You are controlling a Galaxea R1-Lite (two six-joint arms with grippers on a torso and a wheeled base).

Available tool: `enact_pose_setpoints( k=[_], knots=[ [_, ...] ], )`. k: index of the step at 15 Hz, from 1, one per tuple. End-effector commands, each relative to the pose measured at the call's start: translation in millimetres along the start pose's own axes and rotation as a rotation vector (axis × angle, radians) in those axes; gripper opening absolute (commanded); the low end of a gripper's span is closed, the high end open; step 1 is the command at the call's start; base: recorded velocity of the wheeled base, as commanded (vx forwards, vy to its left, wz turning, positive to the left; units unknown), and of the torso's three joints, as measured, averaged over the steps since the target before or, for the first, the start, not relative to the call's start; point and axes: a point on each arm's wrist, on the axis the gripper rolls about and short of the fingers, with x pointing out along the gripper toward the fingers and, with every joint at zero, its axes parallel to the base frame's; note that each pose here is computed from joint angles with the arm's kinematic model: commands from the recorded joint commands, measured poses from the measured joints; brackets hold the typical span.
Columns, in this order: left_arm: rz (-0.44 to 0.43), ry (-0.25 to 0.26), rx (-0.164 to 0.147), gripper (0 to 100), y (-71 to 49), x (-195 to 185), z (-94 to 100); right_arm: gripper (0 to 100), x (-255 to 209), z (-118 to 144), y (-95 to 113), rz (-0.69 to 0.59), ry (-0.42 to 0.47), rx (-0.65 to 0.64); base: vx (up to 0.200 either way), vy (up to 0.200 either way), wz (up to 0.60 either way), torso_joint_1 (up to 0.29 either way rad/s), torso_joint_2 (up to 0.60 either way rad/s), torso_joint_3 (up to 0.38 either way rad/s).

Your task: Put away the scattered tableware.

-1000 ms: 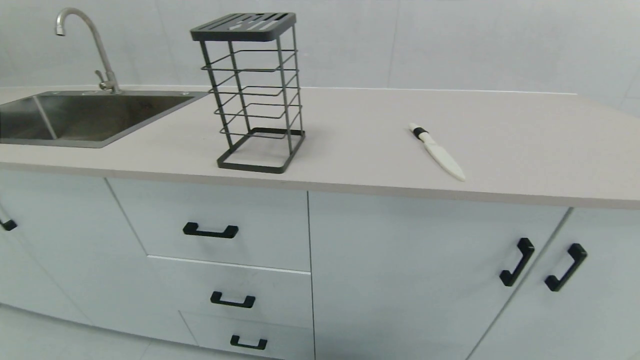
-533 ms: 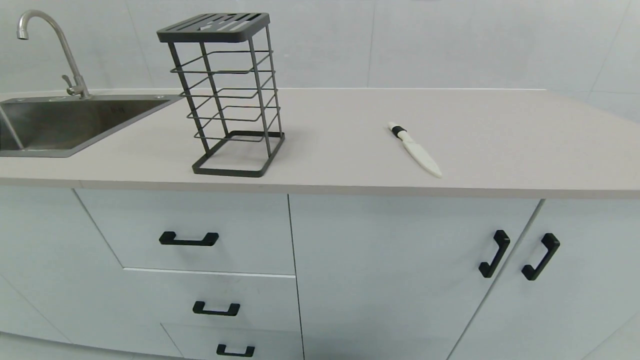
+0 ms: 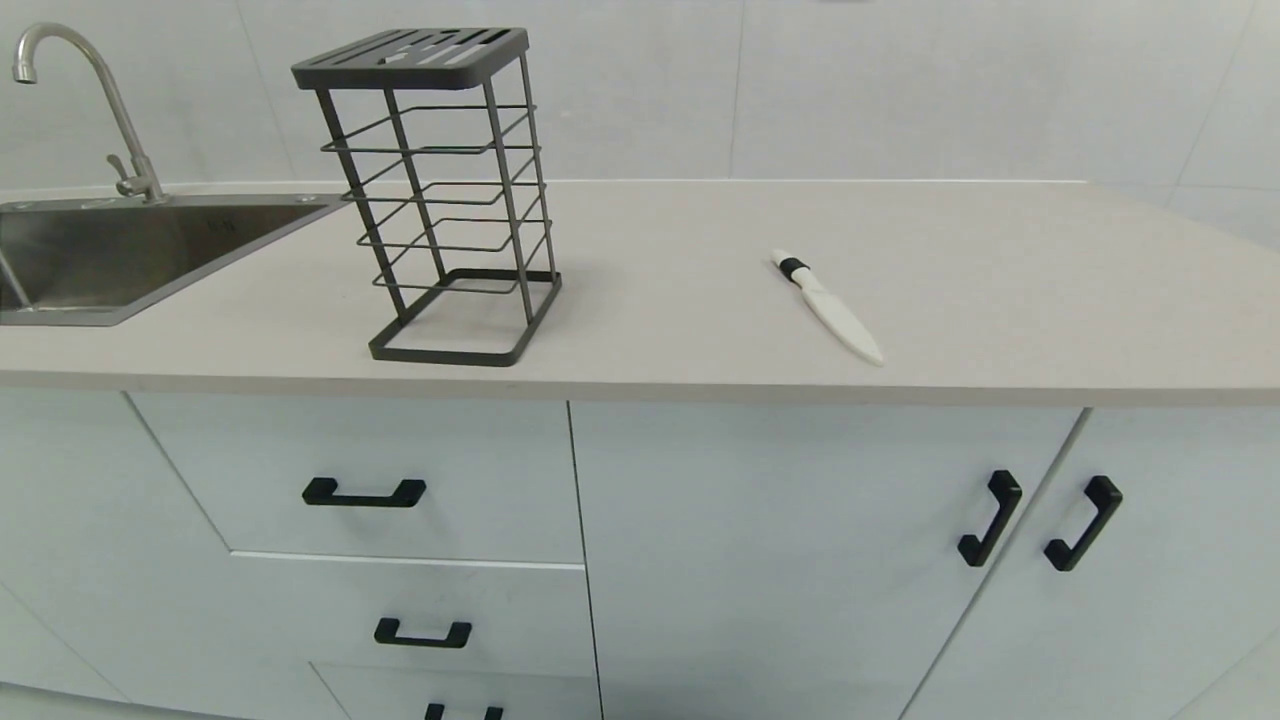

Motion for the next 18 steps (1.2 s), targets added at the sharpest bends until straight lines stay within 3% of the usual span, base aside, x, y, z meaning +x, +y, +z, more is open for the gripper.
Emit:
enact_pose_setpoints(
  k=[1, 7, 18],
  knots=[
    [0.0, 0.0, 0.0, 100, 0.0, 0.1, 0.1, 100, 0.1, 0.0, 0.0, 0.0, 0.002, 0.0, 0.0, 0.0, 0.0, 0.0, 0.0, 0.0],
    [0.0, 0.002, -0.002, 100, 0.0, 0.1, 0.0, 100, 0.1, 0.0, 0.0, 0.0, 0.002, 0.0, 0.0, 0.0, 0.0, 0.026, -0.02, -0.006],
    [0.0, 0.002, -0.005, 100, 0.0, 0.1, 0.0, 100, 0.0, -0.2, 0.0, 0.0, 0.002, 0.0, 0.0, 0.0, 0.0, 0.211, -0.45, -0.208]
  ],
)
